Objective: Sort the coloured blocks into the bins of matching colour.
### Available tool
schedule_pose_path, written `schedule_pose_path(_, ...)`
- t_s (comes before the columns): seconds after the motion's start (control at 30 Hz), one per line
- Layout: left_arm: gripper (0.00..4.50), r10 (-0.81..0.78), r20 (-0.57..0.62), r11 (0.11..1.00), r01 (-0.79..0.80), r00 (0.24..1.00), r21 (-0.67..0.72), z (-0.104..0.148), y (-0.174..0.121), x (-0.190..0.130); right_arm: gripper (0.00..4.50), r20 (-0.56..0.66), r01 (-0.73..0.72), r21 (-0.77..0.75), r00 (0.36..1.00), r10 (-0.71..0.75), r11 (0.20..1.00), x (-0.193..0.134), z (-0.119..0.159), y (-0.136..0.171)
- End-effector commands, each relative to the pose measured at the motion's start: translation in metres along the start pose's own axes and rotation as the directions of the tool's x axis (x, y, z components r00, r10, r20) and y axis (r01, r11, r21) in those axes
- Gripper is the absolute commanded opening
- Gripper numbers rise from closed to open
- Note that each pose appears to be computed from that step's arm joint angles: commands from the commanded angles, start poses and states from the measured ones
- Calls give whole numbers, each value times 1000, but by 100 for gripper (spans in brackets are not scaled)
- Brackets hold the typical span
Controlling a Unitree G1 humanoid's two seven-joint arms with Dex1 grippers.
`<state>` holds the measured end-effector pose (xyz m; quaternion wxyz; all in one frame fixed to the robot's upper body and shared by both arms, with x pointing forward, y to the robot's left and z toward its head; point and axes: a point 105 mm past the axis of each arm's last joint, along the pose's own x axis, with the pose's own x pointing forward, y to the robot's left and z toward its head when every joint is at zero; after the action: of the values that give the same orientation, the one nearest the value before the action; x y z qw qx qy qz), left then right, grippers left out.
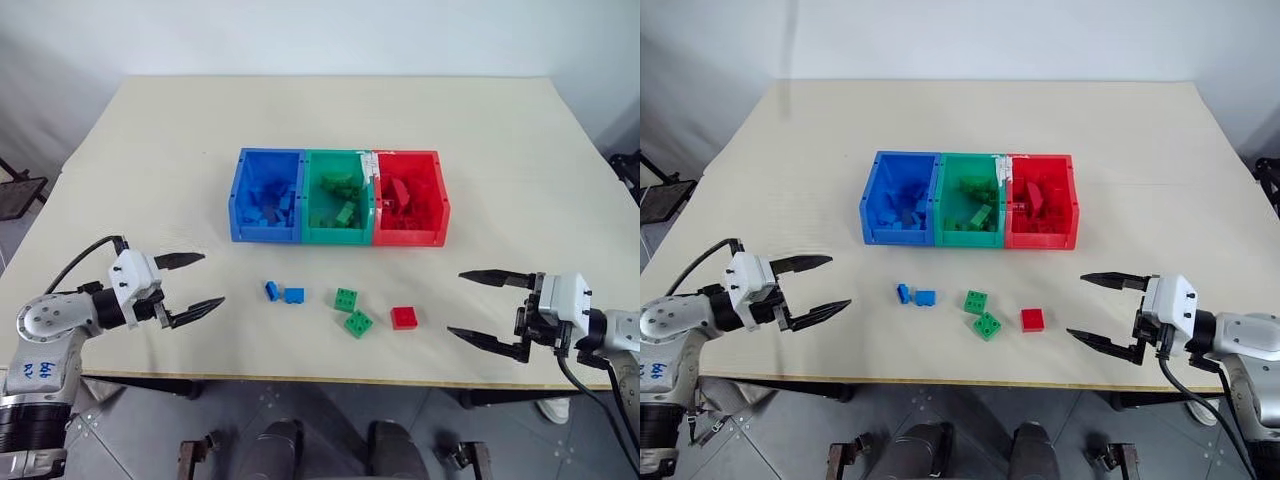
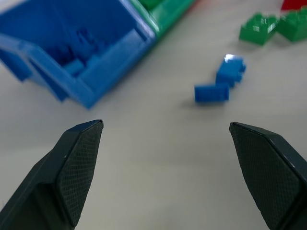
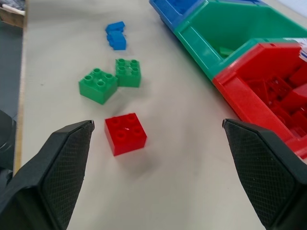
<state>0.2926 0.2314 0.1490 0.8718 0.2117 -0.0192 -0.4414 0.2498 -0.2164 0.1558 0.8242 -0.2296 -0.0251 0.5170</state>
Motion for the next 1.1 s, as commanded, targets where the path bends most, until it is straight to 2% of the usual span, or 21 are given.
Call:
schedule_pose_path(0.03,448,-4,29,1000,4,1000,4,10,-2,7,450,23,34,-27,999,-34,999,-2,6,-5)
schedule_pose_path(0.13,448,-78,14,996,79,997,-40,11,-13,14,450,-18,61,-24,998,-62,998,-17,1,-6)
schedule_pose_path(0.2,448,-189,18,982,189,982,-12,16,-30,24,450,-67,81,-18,994,-82,997,-33,-7,-8)
schedule_pose_path(0.27,448,-235,28,972,235,972,18,22,-39,31,450,-102,89,-15,991,-90,996,-43,-14,-9)
schedule_pose_path(0.47,448,-429,131,903,425,894,55,50,-83,57,450,-205,25,-1,978,-25,1000,-54,-34,-3)
schedule_pose_path(0.57,448,-433,164,901,430,886,52,54,-92,62,450,-192,-39,25,981,43,999,-34,-32,1)
schedule_pose_path(0.67,448,-410,120,912,407,904,49,42,-89,55,450,-227,-148,56,961,157,987,-10,-28,9)
schedule_pose_path(0.77,448,-372,88,928,371,924,29,32,-83,45,450,-211,-211,81,952,224,974,17,-18,9)
schedule_pose_path(0.9,448,-351,53,936,351,935,7,21,-82,32,450,-266,-278,82,919,290,957,41,-23,12)
schedule_pose_path(1.03,448,-339,34,941,339,940,-3,17,-84,22,450,-288,-289,60,911,294,955,63,-27,9)
schedule_pose_path(1.1,450,-327,33,945,327,945,-1,16,-84,20,410,-297,-297,49,907,298,954,67,-29,10)
